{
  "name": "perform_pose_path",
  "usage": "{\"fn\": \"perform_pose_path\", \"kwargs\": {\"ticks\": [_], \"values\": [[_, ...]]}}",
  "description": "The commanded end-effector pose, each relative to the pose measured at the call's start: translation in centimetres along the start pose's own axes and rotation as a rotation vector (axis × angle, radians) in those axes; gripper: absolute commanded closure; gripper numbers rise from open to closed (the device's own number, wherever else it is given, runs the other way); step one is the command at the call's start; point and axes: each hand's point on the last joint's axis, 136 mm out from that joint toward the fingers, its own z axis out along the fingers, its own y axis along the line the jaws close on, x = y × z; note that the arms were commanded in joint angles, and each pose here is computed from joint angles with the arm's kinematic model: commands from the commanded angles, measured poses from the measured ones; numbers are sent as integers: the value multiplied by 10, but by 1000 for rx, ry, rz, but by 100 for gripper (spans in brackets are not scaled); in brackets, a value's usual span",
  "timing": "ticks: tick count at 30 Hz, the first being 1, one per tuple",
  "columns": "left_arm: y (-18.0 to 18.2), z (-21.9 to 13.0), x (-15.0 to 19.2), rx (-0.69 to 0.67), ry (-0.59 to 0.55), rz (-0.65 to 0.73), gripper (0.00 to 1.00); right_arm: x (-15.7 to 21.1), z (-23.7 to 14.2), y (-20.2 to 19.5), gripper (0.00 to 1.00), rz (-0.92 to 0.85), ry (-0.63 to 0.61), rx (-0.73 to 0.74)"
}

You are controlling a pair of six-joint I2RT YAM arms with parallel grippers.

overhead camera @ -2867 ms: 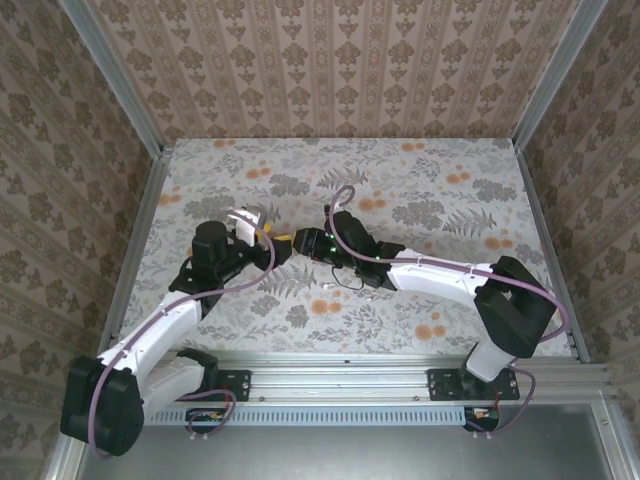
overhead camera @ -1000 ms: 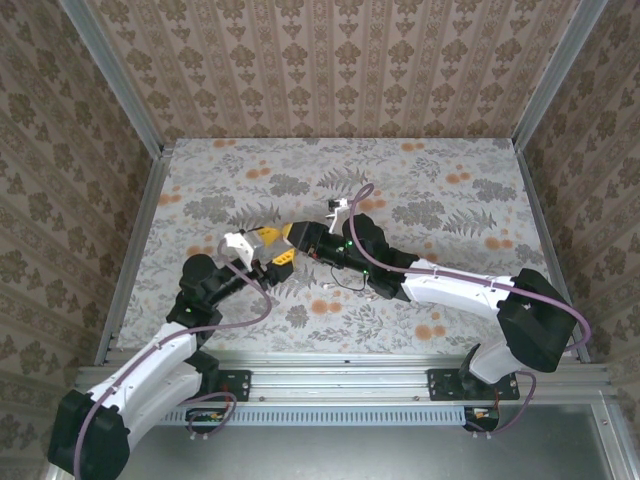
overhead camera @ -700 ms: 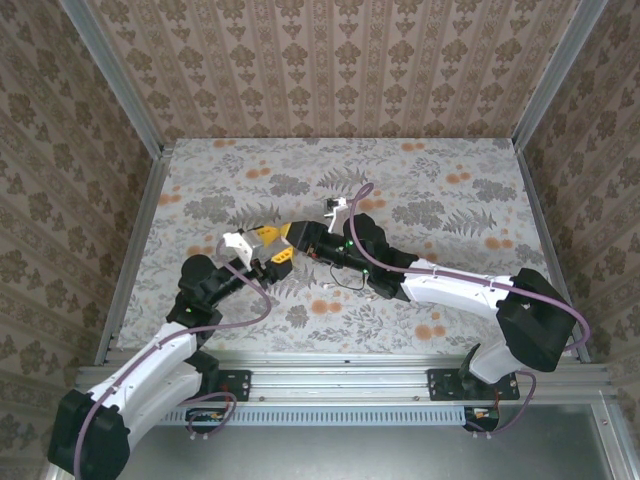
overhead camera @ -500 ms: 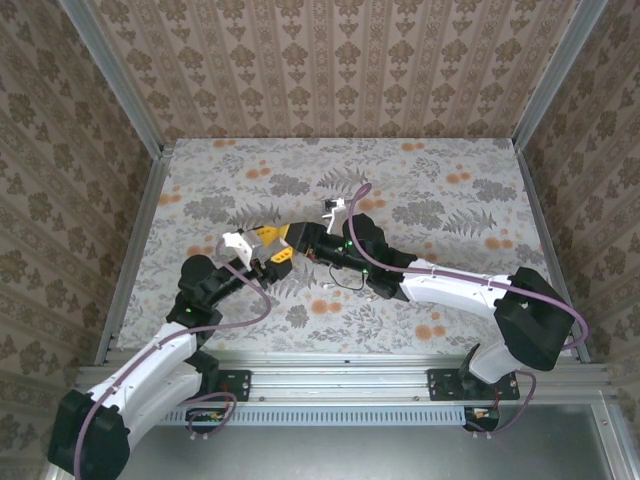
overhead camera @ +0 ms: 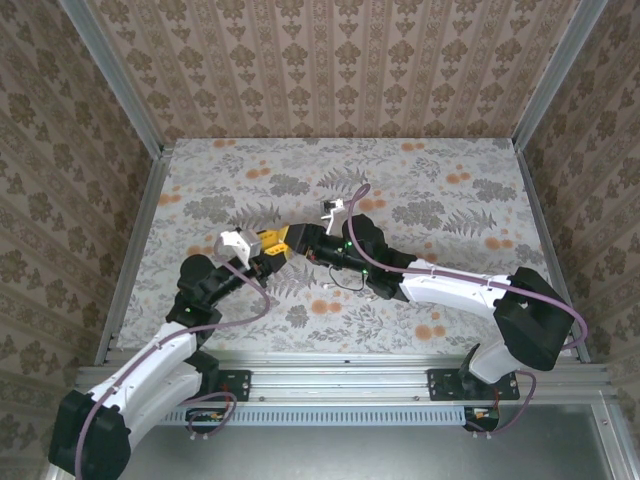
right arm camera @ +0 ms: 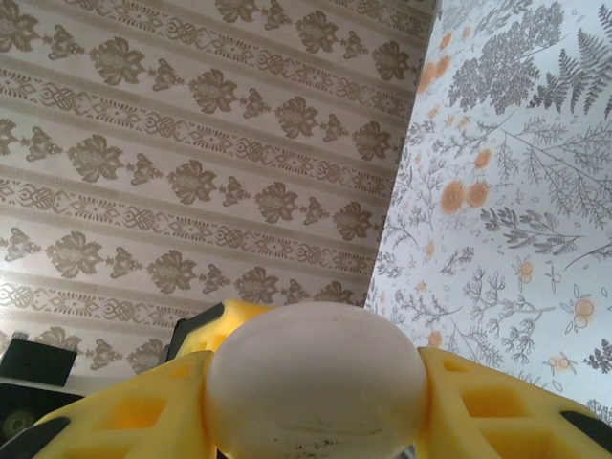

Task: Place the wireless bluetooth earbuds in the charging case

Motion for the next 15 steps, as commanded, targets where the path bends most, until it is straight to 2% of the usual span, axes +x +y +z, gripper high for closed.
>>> {"fn": "perform_pose_path", "kwargs": {"ticks": [1, 3, 6, 8, 15], "values": [[-11, 0, -8, 57, -15, 8, 78, 4, -2, 5, 58, -29, 8, -18], [-11, 1, -7, 59, -10, 1, 81, 2, -4, 7, 53, -48, 2, -15], [-10, 2, -6, 56, 0, -11, 83, -2, -11, 7, 37, -98, -14, 6], [-10, 2, -6, 59, 5, -20, 84, -9, -19, 6, 32, -149, -34, 34], [-14, 7, -9, 104, 13, -64, 88, -38, -59, 5, 29, -361, -91, 133]]}}
